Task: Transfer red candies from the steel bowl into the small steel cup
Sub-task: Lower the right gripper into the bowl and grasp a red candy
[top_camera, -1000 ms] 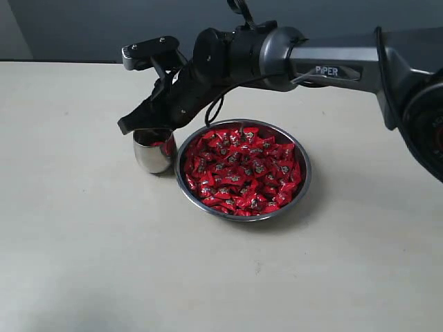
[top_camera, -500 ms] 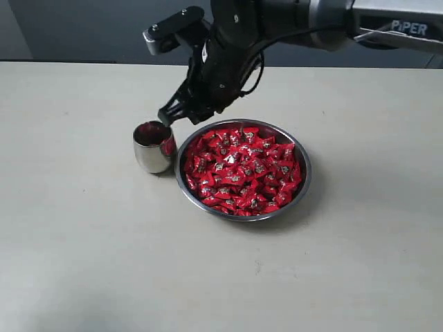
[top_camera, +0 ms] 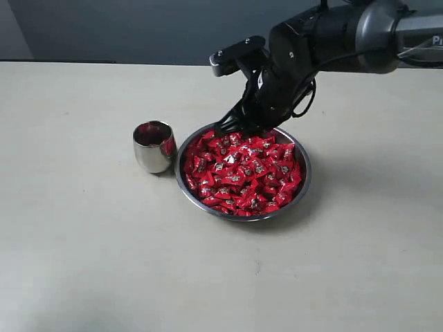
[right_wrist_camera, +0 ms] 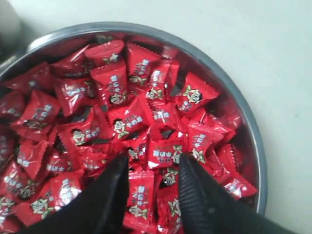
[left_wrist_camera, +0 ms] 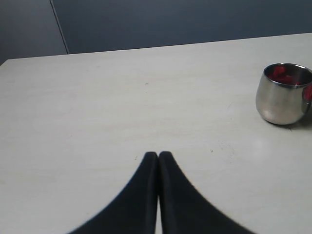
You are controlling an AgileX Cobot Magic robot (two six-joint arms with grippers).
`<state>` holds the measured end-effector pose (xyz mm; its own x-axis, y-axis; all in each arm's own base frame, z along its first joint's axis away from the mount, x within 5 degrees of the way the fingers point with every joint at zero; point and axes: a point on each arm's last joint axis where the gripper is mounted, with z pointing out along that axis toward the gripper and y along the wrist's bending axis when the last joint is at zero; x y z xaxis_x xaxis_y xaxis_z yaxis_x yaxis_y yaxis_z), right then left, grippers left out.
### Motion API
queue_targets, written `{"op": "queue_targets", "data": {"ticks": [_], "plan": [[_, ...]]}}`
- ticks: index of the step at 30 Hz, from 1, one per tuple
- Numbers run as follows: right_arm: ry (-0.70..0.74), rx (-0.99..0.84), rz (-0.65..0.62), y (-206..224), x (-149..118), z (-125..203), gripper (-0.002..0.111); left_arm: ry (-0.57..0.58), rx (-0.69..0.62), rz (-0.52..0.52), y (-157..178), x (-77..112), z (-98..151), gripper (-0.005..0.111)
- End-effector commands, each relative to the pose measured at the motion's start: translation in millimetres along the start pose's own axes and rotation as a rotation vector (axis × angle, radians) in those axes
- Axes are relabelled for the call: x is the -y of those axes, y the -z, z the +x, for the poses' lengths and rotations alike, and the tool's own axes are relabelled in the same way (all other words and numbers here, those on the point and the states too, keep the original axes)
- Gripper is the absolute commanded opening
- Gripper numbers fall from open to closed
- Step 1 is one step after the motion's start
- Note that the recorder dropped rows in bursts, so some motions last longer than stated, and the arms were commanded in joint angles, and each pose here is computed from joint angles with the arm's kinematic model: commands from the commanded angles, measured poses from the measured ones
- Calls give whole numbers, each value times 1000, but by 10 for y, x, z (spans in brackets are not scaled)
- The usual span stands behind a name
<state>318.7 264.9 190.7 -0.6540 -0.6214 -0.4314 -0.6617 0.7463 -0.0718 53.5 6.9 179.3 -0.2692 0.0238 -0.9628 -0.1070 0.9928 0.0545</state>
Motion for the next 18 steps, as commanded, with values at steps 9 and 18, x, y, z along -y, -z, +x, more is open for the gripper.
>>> {"op": "queue_targets", "data": {"ticks": [9, 18], "plan": [[-5, -32, 3, -358, 11, 79, 34, -2, 18, 4, 12, 1, -33, 0], [64, -40, 47, -376, 51, 87, 34, -2, 18, 4, 12, 1, -33, 0]]}}
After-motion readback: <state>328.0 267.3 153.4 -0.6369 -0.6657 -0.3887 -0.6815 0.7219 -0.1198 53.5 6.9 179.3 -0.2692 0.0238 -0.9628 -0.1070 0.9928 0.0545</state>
